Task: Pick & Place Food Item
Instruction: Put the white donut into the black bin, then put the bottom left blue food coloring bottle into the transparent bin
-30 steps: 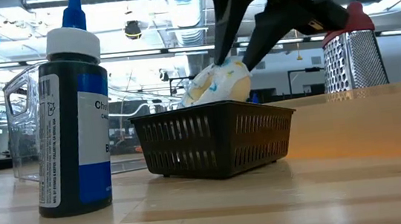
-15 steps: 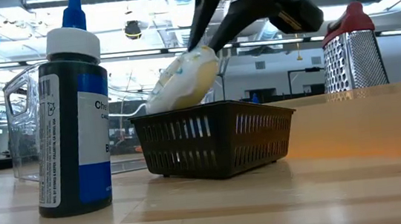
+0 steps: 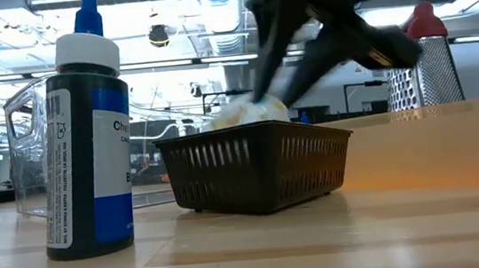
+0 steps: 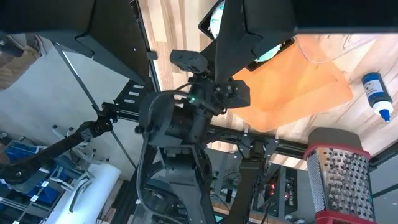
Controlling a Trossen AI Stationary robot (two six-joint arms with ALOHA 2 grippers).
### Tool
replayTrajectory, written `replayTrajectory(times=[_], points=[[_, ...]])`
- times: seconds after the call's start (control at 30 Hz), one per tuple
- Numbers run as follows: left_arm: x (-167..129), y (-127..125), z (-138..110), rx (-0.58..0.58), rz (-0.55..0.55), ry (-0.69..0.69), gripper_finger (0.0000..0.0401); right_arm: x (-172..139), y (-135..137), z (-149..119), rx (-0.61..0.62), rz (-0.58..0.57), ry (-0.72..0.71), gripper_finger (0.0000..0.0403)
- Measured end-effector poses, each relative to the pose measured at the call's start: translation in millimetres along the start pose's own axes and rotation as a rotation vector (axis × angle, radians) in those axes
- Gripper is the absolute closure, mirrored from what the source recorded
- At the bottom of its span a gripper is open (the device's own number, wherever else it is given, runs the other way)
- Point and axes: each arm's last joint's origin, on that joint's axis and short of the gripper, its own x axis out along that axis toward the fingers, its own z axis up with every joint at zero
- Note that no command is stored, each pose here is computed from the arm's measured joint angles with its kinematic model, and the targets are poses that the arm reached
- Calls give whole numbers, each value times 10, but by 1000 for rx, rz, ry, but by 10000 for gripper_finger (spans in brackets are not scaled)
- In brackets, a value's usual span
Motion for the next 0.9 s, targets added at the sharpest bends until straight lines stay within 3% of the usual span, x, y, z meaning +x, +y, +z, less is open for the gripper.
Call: replayTrajectory(times=[0.4,0.6,0.73,0.9], points=[[0,0,1,-6,-1,0,220,-156,-22,-62,42,0,-83,190],[-1,3,-6,-5,3,7,220,-345,-30,28,62,11,-170,171],[-12,54,-130,11,24,140,220,-536,-6,32,62,64,-198,175],[15,-57,-383,87,-75,375,220,-805,-16,-177,85,141,-236,181]])
